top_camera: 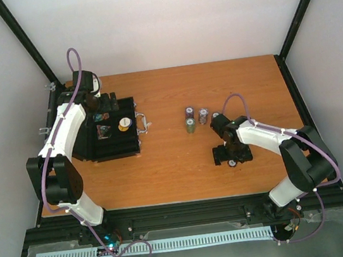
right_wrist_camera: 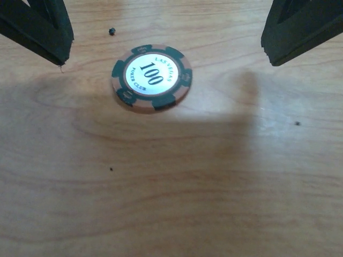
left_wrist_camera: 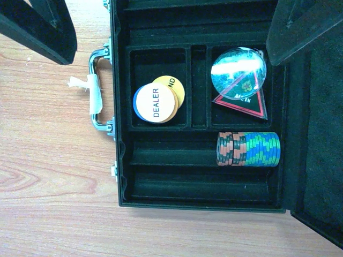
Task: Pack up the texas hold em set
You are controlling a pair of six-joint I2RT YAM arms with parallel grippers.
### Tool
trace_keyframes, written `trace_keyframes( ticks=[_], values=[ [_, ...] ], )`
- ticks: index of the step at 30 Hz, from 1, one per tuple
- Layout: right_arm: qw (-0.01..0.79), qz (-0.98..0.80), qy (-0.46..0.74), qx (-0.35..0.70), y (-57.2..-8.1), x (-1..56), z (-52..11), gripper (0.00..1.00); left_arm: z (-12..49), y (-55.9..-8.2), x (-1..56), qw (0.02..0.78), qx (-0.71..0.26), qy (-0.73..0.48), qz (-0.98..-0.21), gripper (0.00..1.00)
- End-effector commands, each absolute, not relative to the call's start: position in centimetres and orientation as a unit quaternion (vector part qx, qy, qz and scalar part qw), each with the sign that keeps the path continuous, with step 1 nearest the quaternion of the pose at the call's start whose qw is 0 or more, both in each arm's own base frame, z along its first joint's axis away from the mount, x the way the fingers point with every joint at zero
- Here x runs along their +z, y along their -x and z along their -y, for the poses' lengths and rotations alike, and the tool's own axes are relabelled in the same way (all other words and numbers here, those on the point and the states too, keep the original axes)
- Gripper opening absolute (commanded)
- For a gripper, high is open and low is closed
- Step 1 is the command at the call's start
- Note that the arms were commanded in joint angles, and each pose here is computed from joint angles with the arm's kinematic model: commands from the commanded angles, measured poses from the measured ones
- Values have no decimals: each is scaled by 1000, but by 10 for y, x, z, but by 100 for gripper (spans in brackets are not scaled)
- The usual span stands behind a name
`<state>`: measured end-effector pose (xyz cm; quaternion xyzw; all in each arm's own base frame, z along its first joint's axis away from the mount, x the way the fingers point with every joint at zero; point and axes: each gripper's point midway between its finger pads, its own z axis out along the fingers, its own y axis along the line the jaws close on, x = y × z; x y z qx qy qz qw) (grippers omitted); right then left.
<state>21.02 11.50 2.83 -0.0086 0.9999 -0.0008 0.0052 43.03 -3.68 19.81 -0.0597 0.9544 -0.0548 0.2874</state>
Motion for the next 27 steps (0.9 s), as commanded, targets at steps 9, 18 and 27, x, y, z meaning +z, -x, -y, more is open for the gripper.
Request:
trace_keyframes(
  ticks=[9,18,27],
  values=[
    [5,-1000,-27,7,-201,3,-102,83,39,-431,207,292,-69,63,-952,100],
    [14,-1000,-15,5,-213,1,-104,72,37,-431,207,293,-66,64,-952,100],
    [7,-1000,-18,12,-206,1,-104,57,36,-431,206,293,-63,64,-952,100]
  ],
)
